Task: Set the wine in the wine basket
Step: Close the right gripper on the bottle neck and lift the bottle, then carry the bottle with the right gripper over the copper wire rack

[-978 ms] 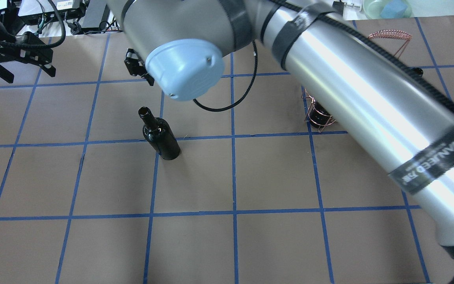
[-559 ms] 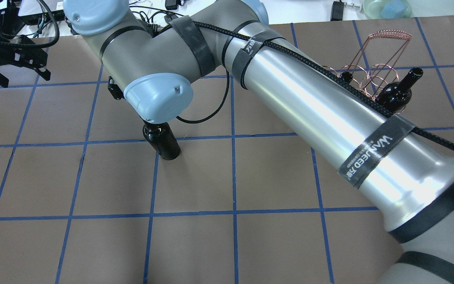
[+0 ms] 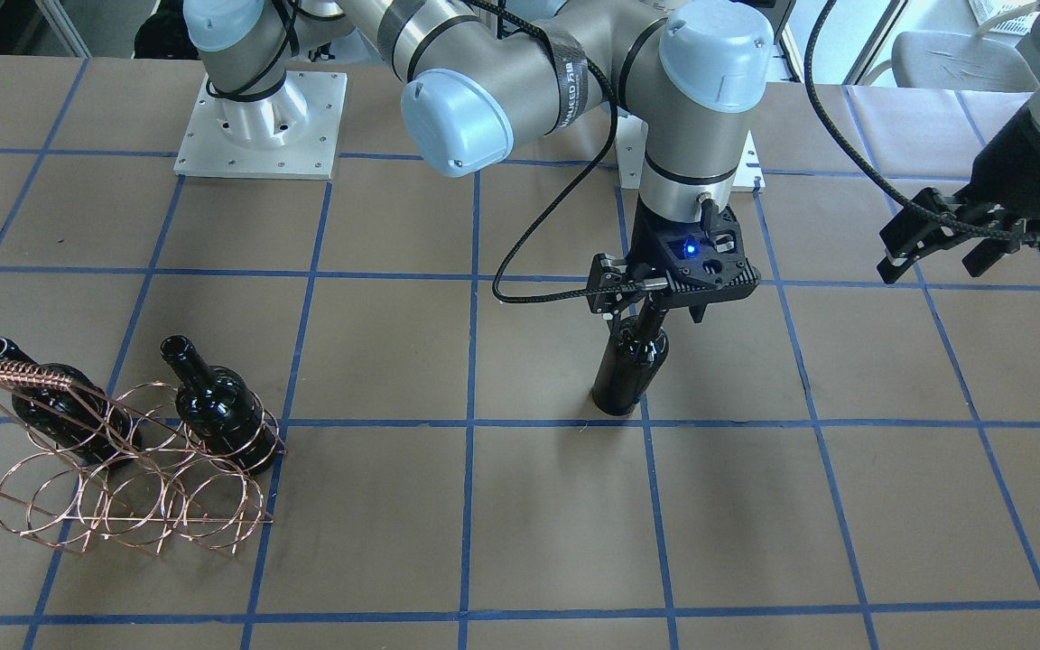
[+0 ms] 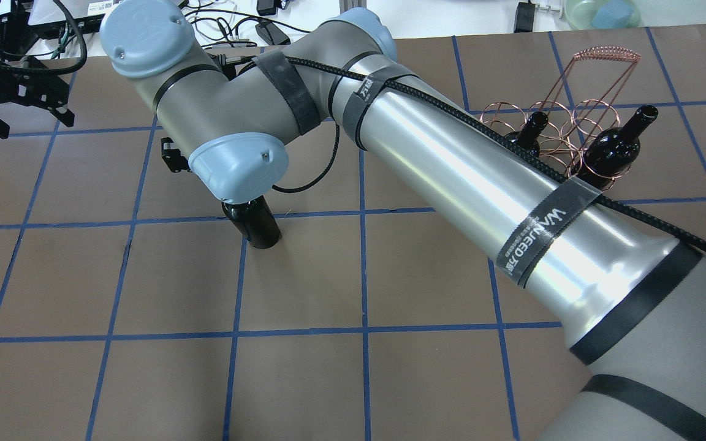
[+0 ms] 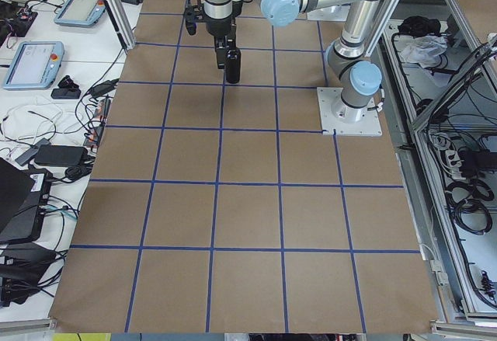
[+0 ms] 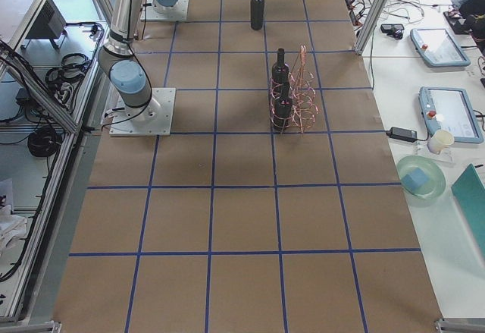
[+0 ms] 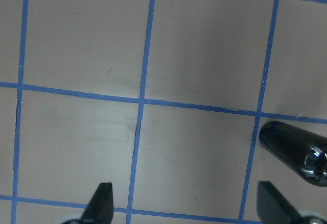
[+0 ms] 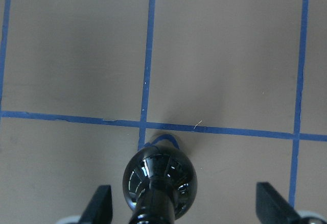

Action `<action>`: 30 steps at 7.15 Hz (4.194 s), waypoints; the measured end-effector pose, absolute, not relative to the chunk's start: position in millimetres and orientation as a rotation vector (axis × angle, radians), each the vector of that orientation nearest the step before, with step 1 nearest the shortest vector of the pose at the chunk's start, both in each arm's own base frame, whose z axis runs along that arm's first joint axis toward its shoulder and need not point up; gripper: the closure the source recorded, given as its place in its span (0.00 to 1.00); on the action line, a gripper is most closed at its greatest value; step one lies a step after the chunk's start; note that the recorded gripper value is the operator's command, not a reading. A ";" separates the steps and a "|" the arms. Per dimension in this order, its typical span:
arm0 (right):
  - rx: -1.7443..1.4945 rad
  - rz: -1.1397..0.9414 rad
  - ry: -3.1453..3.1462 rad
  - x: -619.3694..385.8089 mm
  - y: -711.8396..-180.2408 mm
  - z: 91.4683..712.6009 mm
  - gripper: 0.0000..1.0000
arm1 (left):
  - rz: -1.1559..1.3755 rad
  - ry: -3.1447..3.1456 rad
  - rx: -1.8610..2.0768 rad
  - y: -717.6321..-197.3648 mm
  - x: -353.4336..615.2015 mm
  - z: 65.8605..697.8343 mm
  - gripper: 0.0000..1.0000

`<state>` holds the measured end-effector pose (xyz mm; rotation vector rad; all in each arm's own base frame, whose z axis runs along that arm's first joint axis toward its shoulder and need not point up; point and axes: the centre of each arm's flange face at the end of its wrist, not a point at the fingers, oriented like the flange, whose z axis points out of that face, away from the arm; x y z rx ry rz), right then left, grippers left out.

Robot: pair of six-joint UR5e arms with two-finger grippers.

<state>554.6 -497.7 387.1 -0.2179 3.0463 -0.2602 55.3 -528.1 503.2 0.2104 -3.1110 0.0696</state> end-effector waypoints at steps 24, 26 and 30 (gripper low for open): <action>-0.184 0.028 3.165 122.8 -445.9 485.7 1.00 | 0.094 -3.137 0.156 -505.6 -121.2 503.6 0.00; -0.154 0.006 3.166 66.7 -455.3 491.2 1.00 | 0.087 -3.137 0.157 -503.9 -126.8 496.2 0.00; -0.117 -0.120 3.176 26.1 -507.5 529.1 1.00 | 0.113 -3.134 0.153 -504.6 -128.5 495.8 0.00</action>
